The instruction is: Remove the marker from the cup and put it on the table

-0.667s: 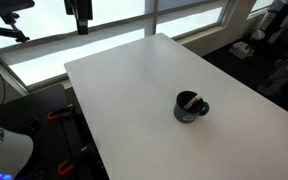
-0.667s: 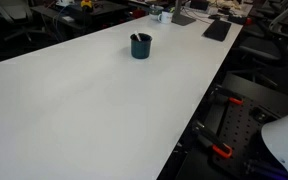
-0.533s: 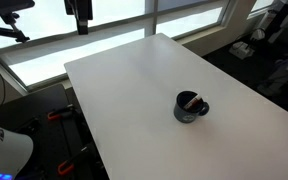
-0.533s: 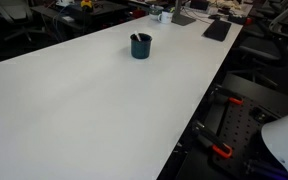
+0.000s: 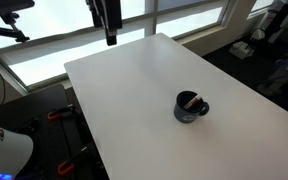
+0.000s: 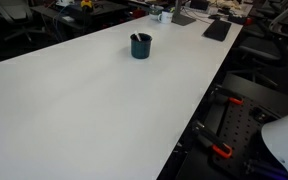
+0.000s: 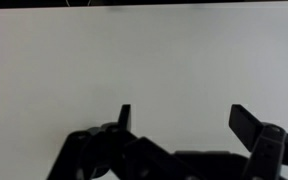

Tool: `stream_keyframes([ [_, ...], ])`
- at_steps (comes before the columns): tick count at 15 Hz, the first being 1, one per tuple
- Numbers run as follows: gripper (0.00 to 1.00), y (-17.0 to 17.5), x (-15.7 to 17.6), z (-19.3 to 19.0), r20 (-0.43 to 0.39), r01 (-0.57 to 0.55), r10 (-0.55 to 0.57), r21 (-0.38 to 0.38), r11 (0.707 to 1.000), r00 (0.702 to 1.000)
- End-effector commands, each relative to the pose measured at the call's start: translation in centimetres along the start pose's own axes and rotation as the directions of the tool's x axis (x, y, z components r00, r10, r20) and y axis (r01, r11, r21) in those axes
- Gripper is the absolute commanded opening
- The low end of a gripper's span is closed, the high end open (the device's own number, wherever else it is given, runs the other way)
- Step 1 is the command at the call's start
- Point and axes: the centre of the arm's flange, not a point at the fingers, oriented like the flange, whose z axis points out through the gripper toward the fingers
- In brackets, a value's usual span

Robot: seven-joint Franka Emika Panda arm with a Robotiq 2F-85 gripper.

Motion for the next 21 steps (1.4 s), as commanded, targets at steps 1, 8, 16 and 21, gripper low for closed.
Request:
stream_keyframes([
  [1,1.0,4.1,3.1,2.4,-0.039,-0.072,0.069,-0.066,0.995,0.997],
  [8,1.0,13.8,9.0,6.1,-0.098,-0.173,0.17,-0.02,0.985,0.98],
  [16,1.0,15.1,10.0,6.8,-0.089,-0.177,0.172,-0.052,0.983,0.981],
  [21,1.0,15.5,12.4,7.5,-0.126,-0.139,0.122,-0.137,0.981,0.984],
])
